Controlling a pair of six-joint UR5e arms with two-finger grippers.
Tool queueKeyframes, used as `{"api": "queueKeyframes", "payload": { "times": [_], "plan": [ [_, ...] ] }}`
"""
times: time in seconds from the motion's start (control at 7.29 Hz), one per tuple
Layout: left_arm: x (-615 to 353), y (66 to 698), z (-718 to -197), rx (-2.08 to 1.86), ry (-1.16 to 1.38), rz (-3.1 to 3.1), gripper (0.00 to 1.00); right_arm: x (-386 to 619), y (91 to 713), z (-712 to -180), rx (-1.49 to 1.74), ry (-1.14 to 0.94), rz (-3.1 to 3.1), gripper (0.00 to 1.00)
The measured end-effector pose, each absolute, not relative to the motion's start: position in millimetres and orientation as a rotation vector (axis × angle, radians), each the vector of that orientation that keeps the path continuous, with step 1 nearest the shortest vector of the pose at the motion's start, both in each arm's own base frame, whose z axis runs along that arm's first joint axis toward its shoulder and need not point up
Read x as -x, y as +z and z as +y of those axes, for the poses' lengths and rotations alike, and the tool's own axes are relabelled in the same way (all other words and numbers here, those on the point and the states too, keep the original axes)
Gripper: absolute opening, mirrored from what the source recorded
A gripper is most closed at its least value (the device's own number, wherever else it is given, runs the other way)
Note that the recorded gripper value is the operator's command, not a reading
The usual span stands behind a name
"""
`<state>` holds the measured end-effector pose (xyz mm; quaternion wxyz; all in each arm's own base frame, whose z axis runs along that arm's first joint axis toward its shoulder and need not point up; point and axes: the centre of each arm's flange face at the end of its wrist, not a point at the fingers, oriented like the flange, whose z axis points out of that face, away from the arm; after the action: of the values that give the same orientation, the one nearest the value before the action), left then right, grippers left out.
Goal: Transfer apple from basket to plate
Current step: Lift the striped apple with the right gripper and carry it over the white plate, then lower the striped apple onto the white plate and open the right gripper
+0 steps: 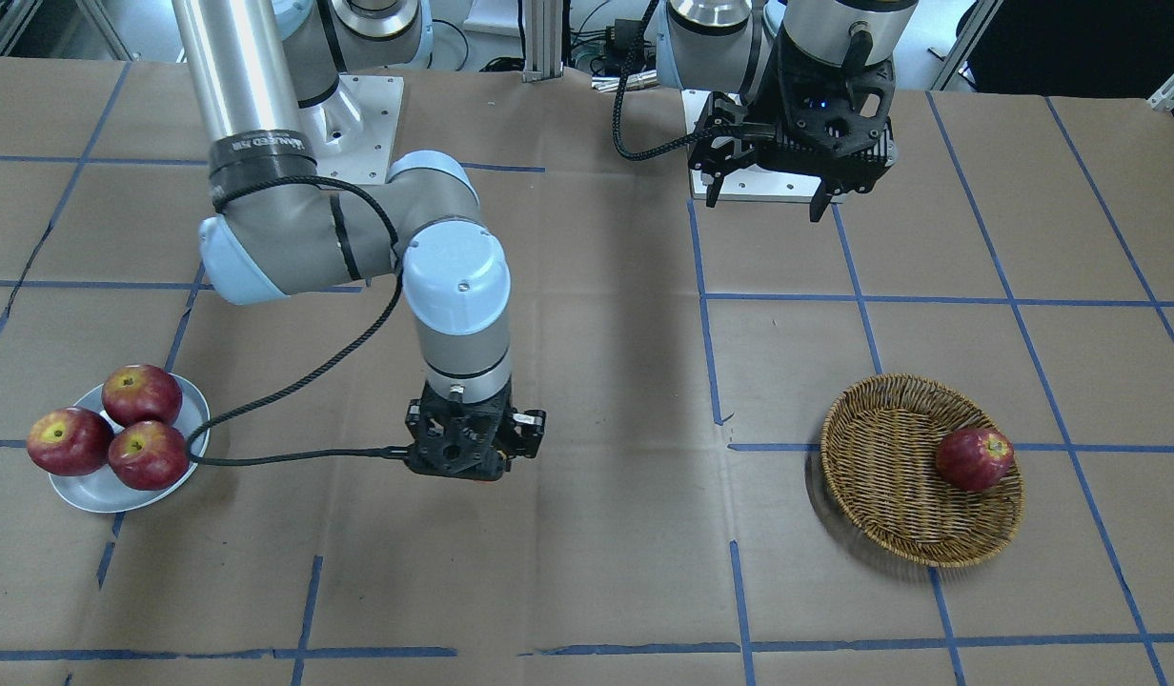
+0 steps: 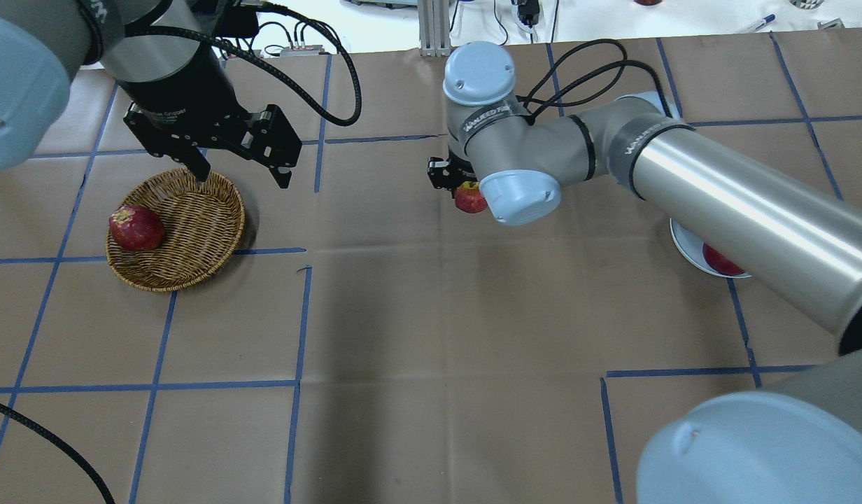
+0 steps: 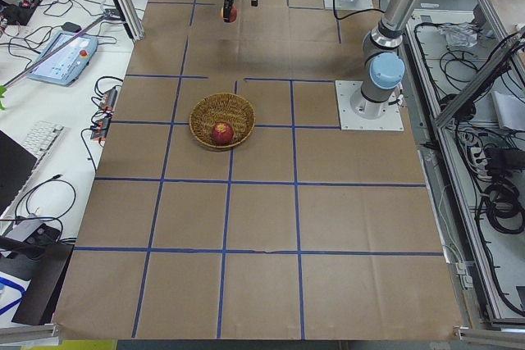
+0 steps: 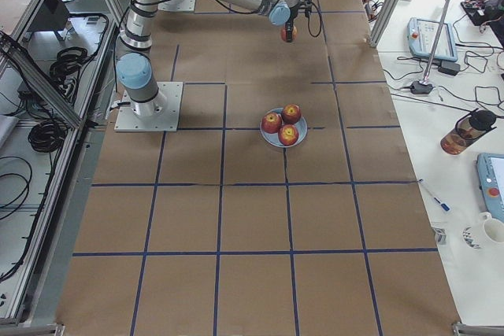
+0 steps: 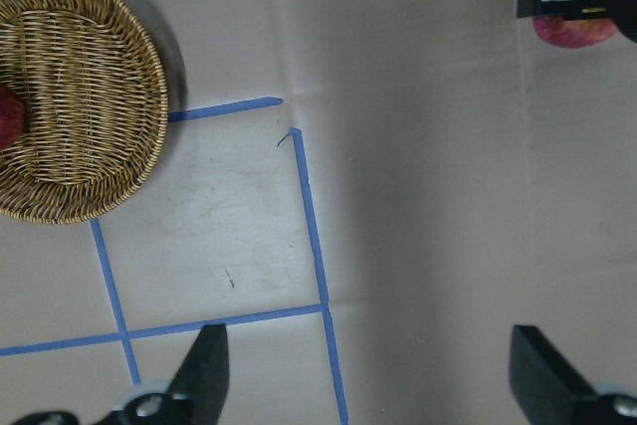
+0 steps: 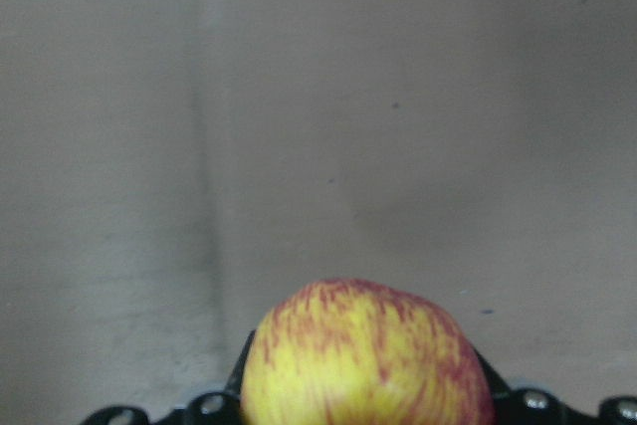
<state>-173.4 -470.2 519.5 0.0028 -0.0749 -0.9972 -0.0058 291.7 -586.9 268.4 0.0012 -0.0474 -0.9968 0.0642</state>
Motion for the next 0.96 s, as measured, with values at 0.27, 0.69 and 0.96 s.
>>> {"api": "queueKeyframes", "payload": {
  "times": [0.27, 0.69, 0.96],
  "plan": [
    [173, 519, -470, 0.234, -0.018, -3.127, 0.99, -192, 304, -600, 0.061, 0.171, -3.108, 0.64],
    [173, 519, -470, 0.232, -0.018, -3.127, 0.99, -30, 313, -588, -0.119, 0.117, -3.085, 0.63],
    [173, 519, -470, 0.232, -0.018, -3.127, 0.99, 59, 300, -570, -0.186, 0.061, -3.093, 0.63]
  ]
}}
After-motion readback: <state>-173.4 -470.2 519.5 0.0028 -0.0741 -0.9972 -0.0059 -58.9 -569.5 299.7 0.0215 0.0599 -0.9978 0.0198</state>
